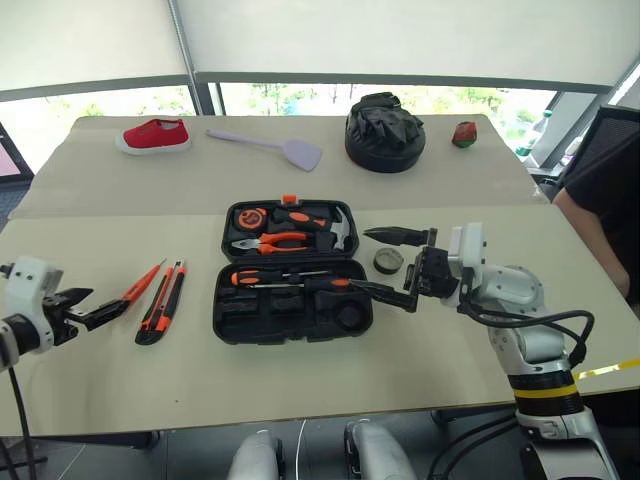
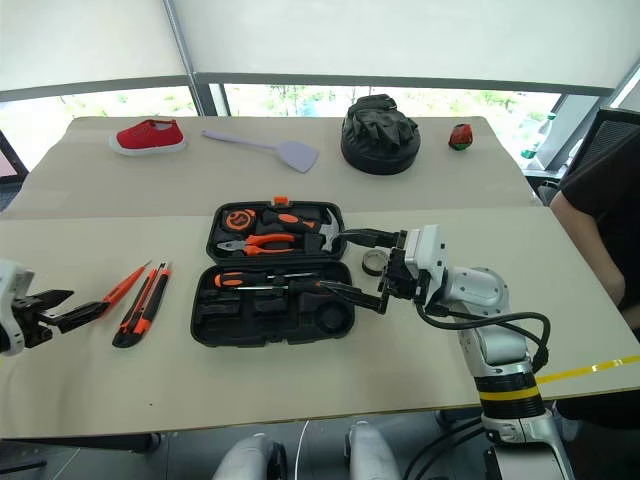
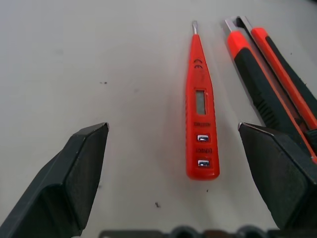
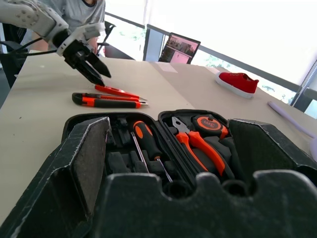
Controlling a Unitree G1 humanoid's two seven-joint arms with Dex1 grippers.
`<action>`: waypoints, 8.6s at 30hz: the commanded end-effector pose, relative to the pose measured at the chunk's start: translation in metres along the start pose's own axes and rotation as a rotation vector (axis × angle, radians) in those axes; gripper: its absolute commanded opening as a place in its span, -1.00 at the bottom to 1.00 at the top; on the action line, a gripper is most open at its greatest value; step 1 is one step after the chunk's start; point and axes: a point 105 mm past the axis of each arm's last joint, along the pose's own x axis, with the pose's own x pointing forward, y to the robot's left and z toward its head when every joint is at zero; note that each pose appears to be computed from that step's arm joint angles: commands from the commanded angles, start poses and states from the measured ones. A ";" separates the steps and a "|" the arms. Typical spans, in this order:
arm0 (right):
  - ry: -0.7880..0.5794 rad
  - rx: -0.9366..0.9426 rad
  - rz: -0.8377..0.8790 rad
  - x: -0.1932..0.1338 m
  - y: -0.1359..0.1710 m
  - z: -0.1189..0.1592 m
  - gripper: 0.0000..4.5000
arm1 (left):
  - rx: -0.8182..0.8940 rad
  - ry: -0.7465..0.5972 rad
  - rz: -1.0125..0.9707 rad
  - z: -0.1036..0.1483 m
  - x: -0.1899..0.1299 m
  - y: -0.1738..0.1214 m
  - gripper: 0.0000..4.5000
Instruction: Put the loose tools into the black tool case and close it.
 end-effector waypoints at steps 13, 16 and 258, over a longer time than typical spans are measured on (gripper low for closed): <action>-0.030 -0.036 0.011 0.003 0.006 0.018 1.00 | 0.114 0.128 -0.057 -0.007 0.041 -0.006 0.21; -0.030 -0.034 0.007 0.002 0.006 0.018 1.00 | 0.104 0.116 -0.055 -0.008 0.038 -0.004 -0.22; 0.097 0.023 -0.063 -0.049 0.017 -0.016 1.00 | 0.898 0.009 -0.864 0.075 0.071 -0.247 -0.27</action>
